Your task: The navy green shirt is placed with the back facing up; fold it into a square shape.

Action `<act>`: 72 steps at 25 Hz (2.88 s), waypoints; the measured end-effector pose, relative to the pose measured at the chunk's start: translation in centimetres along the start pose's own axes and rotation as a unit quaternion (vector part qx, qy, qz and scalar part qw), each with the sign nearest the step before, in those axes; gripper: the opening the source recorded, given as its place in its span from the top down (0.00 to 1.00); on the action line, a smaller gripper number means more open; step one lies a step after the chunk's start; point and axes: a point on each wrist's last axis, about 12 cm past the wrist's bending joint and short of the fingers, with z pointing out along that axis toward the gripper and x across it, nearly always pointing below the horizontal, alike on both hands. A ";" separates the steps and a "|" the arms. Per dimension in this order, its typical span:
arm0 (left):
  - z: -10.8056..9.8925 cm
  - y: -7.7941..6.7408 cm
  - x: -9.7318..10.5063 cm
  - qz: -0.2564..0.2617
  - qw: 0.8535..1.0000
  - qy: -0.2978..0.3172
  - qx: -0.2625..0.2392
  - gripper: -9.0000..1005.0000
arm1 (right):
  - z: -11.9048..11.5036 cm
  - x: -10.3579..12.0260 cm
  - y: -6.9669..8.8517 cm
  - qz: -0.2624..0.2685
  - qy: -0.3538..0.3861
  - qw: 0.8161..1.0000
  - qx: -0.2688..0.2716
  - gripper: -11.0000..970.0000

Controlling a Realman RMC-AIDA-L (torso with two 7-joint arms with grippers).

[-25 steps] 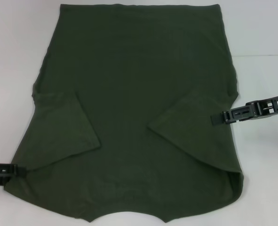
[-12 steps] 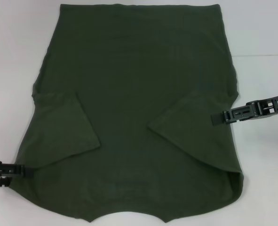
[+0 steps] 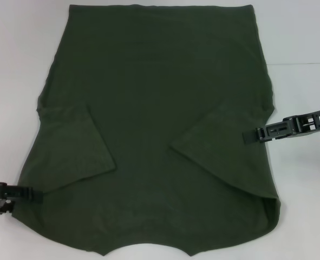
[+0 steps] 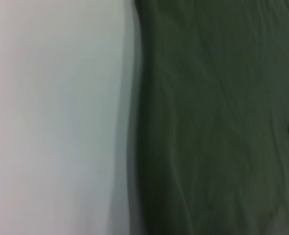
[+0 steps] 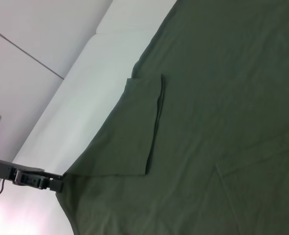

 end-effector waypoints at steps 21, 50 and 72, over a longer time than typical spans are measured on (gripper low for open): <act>-0.4 -0.7 -0.5 -0.008 1.000 0.016 0.010 0.14 | -0.2 0.1 -0.1 0.002 -0.002 1.000 0.001 0.11; -0.3 -0.4 -0.7 -0.006 1.000 0.004 -0.005 0.52 | 0.0 0.0 0.0 -0.001 -0.001 1.000 0.002 0.13; -0.3 0.0 -1.0 -0.016 1.000 -0.010 -0.018 0.95 | 0.0 0.2 -0.2 0.001 -0.003 1.000 0.003 0.15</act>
